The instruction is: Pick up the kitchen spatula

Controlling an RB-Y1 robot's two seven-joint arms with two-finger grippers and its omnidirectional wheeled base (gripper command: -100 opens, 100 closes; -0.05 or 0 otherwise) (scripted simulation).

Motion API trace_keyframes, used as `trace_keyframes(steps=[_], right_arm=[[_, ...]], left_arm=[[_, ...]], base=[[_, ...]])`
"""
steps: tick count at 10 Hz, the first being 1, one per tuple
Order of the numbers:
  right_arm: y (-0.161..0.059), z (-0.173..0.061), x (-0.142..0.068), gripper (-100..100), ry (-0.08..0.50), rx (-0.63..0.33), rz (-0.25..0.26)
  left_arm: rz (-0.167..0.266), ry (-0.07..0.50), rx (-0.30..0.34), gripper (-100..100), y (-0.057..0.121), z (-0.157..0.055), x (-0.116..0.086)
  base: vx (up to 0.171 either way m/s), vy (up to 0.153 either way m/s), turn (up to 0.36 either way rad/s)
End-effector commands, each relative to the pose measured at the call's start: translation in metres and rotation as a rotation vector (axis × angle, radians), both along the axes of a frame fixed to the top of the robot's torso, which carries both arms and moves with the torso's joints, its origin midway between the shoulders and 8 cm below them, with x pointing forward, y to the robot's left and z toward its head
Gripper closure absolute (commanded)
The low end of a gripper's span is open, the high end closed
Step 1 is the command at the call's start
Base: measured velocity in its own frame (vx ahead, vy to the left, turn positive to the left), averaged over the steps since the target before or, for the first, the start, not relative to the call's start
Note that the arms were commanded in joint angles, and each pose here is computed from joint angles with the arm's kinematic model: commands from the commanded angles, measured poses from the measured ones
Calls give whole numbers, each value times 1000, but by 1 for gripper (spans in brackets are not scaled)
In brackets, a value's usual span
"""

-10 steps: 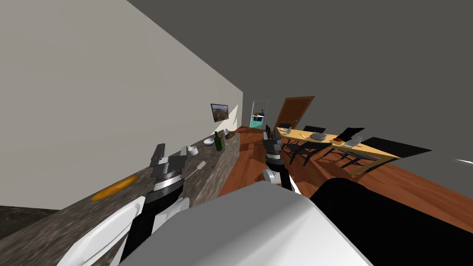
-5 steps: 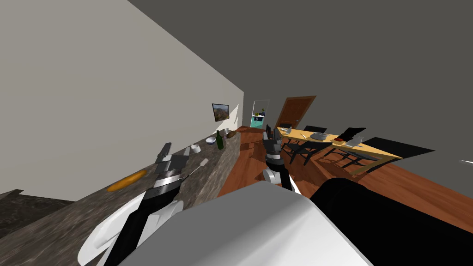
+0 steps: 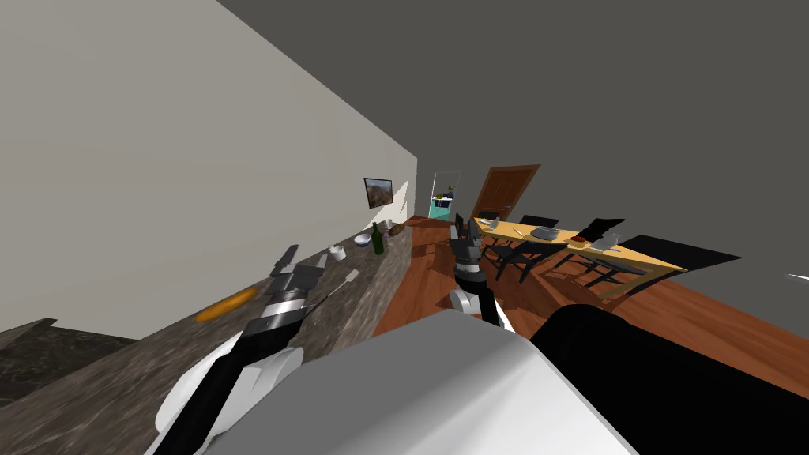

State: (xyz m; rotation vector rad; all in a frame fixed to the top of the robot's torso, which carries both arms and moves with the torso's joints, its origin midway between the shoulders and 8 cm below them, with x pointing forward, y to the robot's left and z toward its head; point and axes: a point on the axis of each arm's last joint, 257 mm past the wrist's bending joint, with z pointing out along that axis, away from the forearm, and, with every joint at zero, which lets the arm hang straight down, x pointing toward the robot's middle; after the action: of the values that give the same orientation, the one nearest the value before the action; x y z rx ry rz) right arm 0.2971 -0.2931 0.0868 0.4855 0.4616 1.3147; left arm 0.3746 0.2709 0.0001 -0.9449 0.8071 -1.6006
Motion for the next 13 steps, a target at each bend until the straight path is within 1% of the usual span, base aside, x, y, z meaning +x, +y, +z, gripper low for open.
trace_keyframes(steps=[1,2,3,4,5,6,7,8,9,10,11,12,13], right_arm=[[0,0,0,0,0,0,0],[0,0,0,0,0,0,0],[0,0,0,0,0,0,0],[0,0,0,0,0,0,0],[0,0,0,0,0,0,0],[0,0,0,0,0,0,0],[0,0,0,0,0,0,0],[0,0,0,0,0,0,0],[0,0,0,0,0,0,0],[0,0,0,0,0,0,0],[0,0,0,0,0,0,0],[0,0,0,0,0,0,0],[0,0,0,0,0,0,0]], left_arm=[[-9,36,-10,-100,3,-7,4],[-28,79,-30,-100,7,-15,8],[-27,91,-30,-100,7,-18,9],[-44,135,-51,-100,12,-26,12],[-43,150,-51,-100,12,-30,14],[-58,197,-75,-100,17,-39,16],[-56,215,-74,-100,17,-44,18],[-70,263,-100,-100,23,-54,20],[-67,285,-100,-100,23,-59,21],[-79,327,-128,-100,30,-68,22],[-76,352,-128,-100,30,-75,23],[-75,361,-128,-100,30,-77,23],[-83,413,-158,-100,37,-89,23]], base=[[-13,15,0],[-12,13,-4],[-9,11,-3],[-7,9,-10],[-5,7,-6],[-3,6,-17],[-1,5,-11],[4,3,-26],[6,3,-12],[10,-1,-32],[10,-2,-15],[0,0,0],[10,-7,-36]])
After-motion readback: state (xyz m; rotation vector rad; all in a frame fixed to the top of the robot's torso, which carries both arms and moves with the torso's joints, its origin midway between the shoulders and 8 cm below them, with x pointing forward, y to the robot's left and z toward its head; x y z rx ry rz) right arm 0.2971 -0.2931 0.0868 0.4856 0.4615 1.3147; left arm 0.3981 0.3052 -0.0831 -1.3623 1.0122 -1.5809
